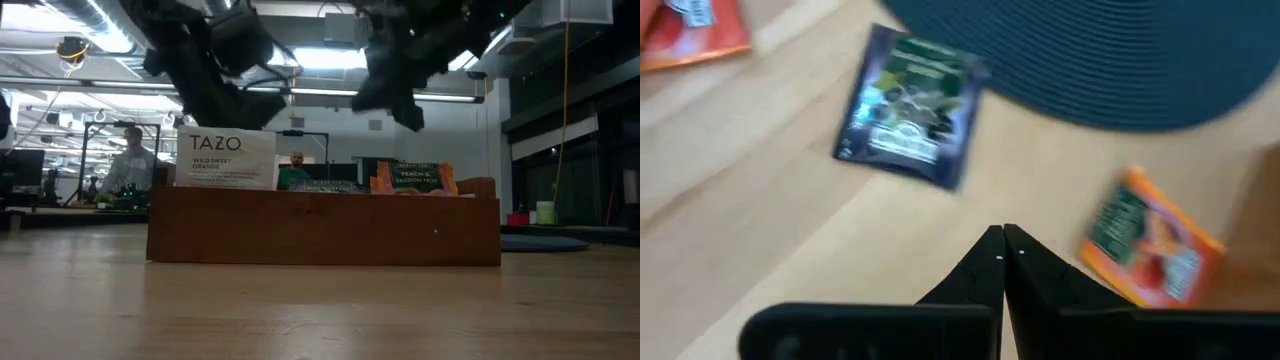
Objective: Pick & Place Tea
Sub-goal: Put the bottom purple tea bag into the middle section of the wooden organizer
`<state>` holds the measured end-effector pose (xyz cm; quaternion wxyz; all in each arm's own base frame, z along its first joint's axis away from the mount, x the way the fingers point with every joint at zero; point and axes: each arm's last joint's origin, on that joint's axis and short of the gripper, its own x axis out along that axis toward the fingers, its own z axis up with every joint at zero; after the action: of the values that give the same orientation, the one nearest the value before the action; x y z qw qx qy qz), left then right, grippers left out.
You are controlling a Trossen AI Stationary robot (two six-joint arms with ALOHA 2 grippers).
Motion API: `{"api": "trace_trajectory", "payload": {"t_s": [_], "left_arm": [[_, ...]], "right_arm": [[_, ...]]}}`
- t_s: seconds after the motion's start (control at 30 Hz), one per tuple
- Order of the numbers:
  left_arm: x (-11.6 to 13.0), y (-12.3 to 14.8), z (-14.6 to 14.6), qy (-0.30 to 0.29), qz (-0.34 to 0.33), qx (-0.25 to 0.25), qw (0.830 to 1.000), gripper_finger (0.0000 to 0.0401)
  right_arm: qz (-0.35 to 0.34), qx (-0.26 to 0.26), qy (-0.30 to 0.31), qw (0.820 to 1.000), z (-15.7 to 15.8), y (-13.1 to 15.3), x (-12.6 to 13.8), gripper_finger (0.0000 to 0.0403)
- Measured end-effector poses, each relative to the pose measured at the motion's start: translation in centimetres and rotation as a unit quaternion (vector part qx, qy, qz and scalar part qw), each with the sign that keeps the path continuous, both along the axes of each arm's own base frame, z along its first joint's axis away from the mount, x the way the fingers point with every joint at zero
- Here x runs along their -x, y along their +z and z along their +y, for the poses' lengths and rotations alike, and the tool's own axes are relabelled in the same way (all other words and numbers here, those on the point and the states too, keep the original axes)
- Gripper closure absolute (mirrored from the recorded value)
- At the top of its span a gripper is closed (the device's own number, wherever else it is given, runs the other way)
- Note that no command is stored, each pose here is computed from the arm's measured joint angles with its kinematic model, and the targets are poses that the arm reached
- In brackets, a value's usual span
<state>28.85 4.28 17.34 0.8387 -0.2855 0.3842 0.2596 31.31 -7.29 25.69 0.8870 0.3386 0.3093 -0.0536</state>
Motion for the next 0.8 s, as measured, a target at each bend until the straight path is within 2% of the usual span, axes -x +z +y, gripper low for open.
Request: {"api": "trace_trajectory", "payload": {"t_s": [0.1, 0.23, 0.4, 0.63, 0.8], "left_arm": [[-0.2, -1.0, 0.5, 0.016, 0.017, -0.019, 1.0, 0.0398], [-0.7, -1.8, 1.9, 0.019, 0.013, -0.03, 0.999, 0.0399], [-1.4, -2.9, 4.1, 0.02, -0.018, -0.008, 1.0, 0.0399], [-1.3, -5.0, 5.6, 0.028, 0.001, 0.027, 0.999, 0.0399], [-1.3, -5.3, 6.2, 0.029, -0.002, 0.038, 0.999, 0.0399]], "right_arm": [[0.02, 0.049, -0.042, 0.998, 0.2, -1.3, 0.2, 0.0359], [0.037, 0.078, -0.073, 0.994, 0.2, -2.2, 0.1, 0.0359], [0.055, 0.091, -0.061, 0.992, 0.0, -3.3, -1.2, 0.0358], [0.075, 0.102, -0.048, 0.991, -0.4, -4.7, -2.8, 0.0358], [0.082, 0.093, -0.032, 0.992, -0.6, -5.5, -3.8, 0.035]]}}
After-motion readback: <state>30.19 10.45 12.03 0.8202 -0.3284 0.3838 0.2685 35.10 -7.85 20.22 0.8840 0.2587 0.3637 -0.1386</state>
